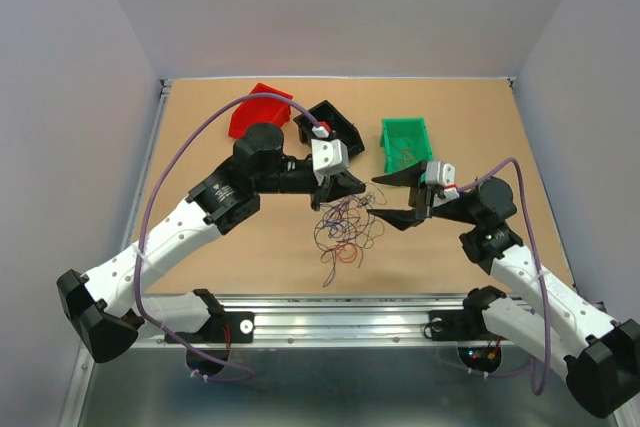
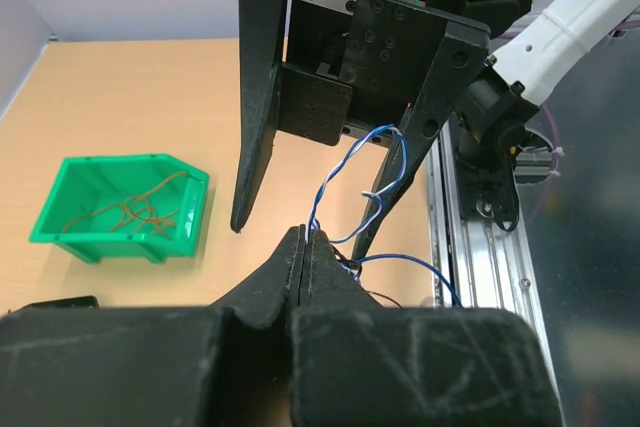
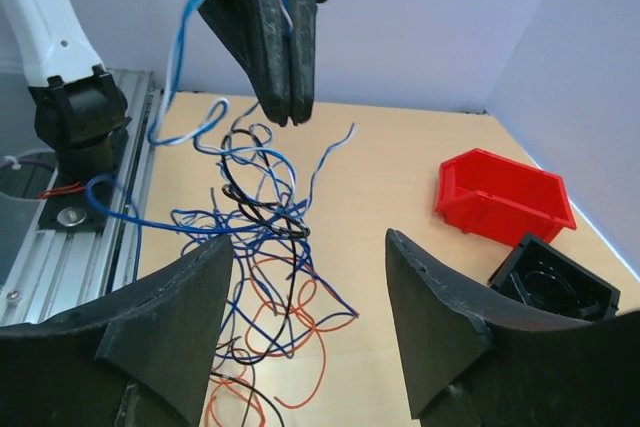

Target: Untangle the cables

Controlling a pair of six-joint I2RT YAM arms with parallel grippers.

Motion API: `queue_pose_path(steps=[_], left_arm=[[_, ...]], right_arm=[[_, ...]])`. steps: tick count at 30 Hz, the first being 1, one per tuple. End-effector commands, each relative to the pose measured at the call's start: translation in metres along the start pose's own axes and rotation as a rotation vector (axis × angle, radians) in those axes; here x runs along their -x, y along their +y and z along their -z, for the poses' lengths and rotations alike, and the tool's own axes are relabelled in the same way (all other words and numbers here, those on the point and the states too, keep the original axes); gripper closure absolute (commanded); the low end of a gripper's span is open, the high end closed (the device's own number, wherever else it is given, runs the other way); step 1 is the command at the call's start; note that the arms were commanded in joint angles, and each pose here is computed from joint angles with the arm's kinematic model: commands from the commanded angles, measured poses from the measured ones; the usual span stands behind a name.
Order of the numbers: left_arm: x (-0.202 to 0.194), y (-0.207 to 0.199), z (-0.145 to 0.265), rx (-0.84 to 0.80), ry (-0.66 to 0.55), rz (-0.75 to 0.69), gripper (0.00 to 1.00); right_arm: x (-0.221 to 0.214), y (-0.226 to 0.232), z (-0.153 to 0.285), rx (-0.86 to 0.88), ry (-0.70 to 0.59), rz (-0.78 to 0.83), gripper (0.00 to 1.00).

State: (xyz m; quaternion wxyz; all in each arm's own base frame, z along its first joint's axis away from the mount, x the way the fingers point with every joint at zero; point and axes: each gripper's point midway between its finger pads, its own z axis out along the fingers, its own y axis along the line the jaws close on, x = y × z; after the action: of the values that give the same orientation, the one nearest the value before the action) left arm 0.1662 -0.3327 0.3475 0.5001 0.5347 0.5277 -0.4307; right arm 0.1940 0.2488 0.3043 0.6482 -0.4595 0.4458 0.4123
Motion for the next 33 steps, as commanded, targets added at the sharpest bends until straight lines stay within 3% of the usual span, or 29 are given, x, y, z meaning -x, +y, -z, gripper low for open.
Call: queue_pose_path(steps=[1,12,20,27,33], left_arm=[[0.0278,-0.0047,0.002,-0.039,-0.057,-0.04,1.0],[0.0262,-0.0055,0.0002,-0.05,-0.052,-0.035,1.0],[0.0264,-0.0064,0.0007,-0.054,-0.053,-0.033,1.0],[0.025,-0.0043,0.0004,-0.045,-0.049,-0.032,1.0],[0.026,0.0029,0.0027,-0.018,-0.05,-0.03,1.0]], right_arm=[[0.0103,0.0151,0.0004,0.083,-0.046,0.073,0.33],[0.0038,0.023,-0.0017,0.153,-0.032,0.056,0.63],[0.0026,0.0236,-0.0035,0.165,-0.029,0.049,0.64],[0.0051,0.0206,-0.0033,0.144,-0.035,0.048,0.98],[0.0051,0.0171,-0.0015,0.103,-0.037,0.038,0.99]])
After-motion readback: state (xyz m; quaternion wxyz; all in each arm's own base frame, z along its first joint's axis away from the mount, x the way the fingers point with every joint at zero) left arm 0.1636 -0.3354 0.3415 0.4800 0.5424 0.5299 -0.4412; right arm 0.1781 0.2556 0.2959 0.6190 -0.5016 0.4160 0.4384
